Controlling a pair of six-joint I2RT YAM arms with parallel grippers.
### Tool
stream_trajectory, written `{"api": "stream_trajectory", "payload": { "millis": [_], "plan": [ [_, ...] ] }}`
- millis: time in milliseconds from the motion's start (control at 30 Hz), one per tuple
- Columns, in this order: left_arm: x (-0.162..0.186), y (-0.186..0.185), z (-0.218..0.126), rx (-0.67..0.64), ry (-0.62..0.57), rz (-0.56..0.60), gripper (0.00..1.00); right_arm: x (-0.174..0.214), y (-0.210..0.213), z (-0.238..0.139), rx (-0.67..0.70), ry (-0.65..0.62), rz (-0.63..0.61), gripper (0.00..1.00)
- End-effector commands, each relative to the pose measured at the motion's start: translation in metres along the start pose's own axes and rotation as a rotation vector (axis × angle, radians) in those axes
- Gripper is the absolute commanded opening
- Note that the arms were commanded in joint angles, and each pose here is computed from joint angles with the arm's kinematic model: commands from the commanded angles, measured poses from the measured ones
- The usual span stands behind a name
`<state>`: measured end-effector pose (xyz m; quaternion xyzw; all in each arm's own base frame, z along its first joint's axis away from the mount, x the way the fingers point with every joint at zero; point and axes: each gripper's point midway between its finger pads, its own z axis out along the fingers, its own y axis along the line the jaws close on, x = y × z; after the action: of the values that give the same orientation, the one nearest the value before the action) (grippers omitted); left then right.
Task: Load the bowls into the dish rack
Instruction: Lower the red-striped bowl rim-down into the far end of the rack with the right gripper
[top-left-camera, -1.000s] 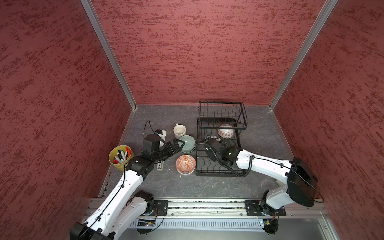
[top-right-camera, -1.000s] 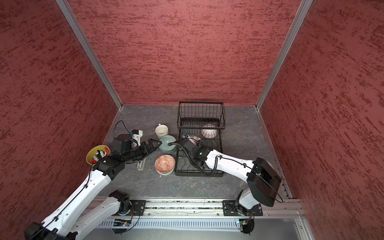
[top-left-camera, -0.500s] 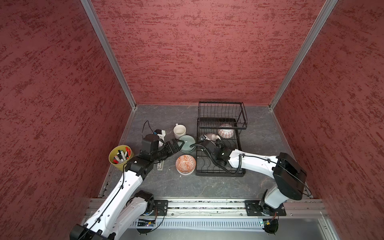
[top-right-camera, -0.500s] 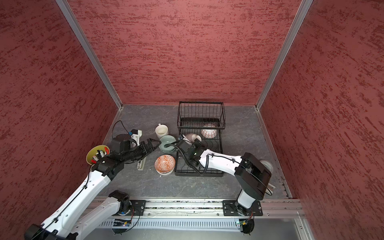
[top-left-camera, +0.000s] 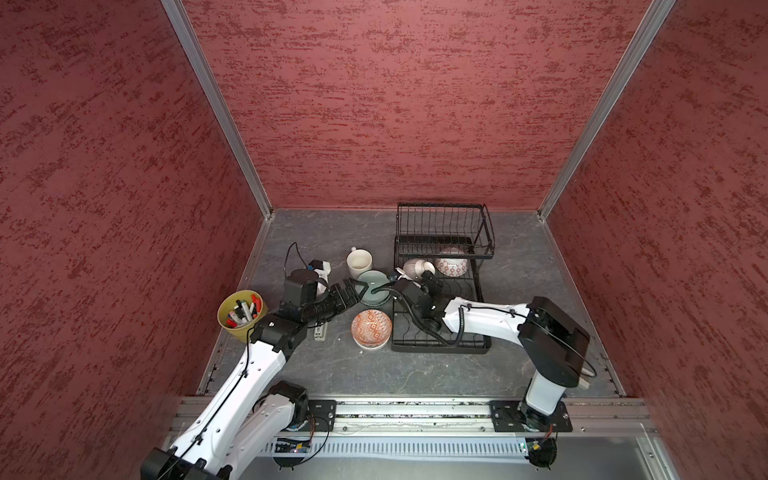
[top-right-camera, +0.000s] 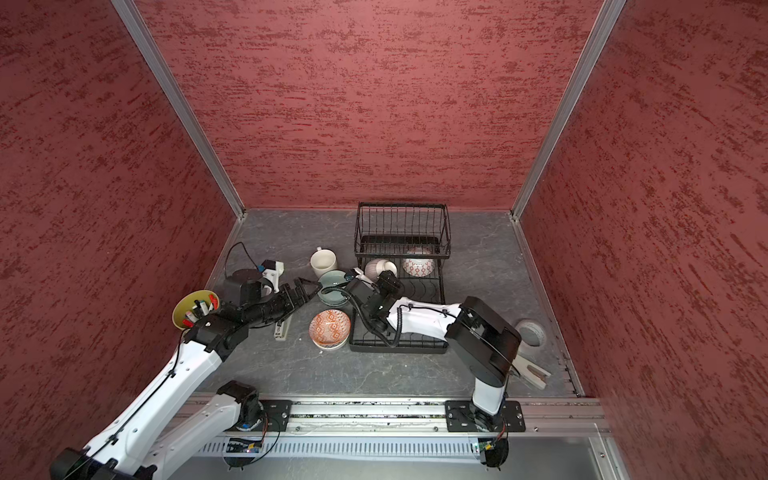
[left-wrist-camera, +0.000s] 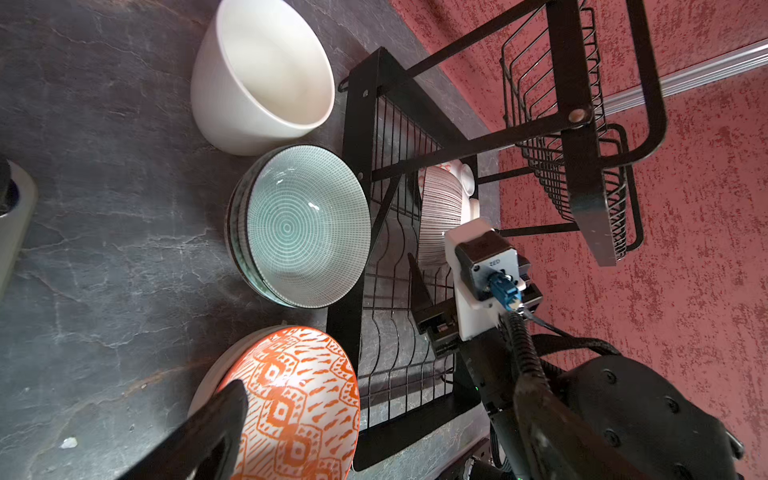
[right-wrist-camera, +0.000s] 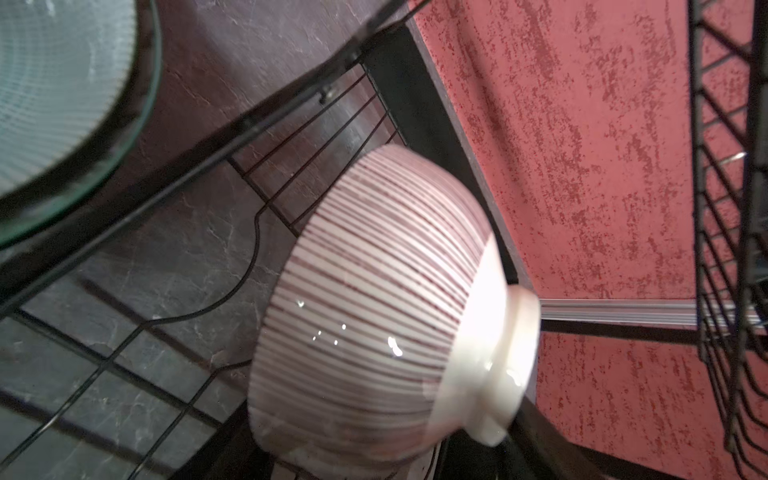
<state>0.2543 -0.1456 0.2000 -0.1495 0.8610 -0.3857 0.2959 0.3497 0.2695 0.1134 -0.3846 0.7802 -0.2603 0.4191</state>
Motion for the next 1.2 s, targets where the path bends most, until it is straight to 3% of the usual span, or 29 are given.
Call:
{"api": "stream_trajectory", "payload": {
  "millis": [0,1167],
  "plan": [
    [0.002,0.003,-0.002,0.002,0.002,0.007,1.00,-0.024,-0.025,0.003,0.102,-0.057,0.030,0.68],
    [0.000,0.005,-0.002,-0.006,-0.003,-0.003,1.00,-0.028,-0.047,0.081,0.220,-0.035,-0.143,0.71]
  ]
}}
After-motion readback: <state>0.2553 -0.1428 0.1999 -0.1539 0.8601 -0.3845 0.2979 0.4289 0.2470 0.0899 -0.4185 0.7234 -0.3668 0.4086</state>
